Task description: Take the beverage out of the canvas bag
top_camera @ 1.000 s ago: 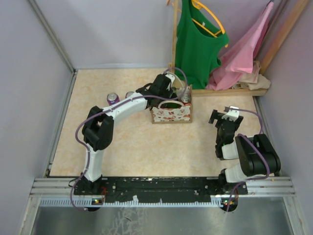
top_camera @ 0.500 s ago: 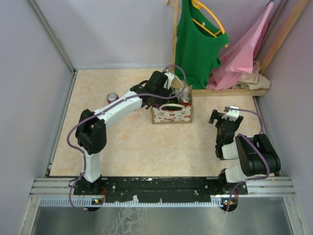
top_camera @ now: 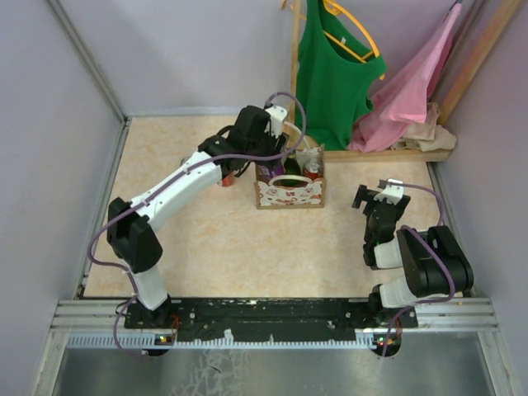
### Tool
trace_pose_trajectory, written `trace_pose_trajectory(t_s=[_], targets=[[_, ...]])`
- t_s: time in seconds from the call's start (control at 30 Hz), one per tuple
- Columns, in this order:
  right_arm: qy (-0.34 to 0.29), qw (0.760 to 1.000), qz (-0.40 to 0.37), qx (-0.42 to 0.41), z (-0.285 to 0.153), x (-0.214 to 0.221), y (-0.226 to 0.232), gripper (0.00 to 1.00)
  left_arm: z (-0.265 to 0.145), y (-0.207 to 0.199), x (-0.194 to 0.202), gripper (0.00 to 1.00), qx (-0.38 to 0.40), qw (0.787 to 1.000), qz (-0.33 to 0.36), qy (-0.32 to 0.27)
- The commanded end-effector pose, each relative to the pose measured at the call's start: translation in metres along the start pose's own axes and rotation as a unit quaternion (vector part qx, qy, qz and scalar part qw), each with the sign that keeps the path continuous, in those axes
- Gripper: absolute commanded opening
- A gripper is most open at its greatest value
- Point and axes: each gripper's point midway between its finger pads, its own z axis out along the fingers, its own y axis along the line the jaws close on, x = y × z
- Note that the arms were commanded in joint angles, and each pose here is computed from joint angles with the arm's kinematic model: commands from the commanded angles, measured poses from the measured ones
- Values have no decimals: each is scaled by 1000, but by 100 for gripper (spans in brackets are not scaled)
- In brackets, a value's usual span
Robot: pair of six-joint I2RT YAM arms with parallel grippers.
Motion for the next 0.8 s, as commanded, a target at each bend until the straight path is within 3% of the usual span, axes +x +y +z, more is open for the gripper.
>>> trace_pose_trajectory(t_s=[0.0,0.43,0.77], targets=[[-35,999,14,1,6,-22,1,99,-55,17,-69,0,-22,994,-7,-104],[-35,999,14,1,6,-22,2,99,-116,78,-94,0,-155,978,3,-139],[-35,999,14,1,6,-21,1,99,-125,141,-38,0,-199,974,-60,-93]])
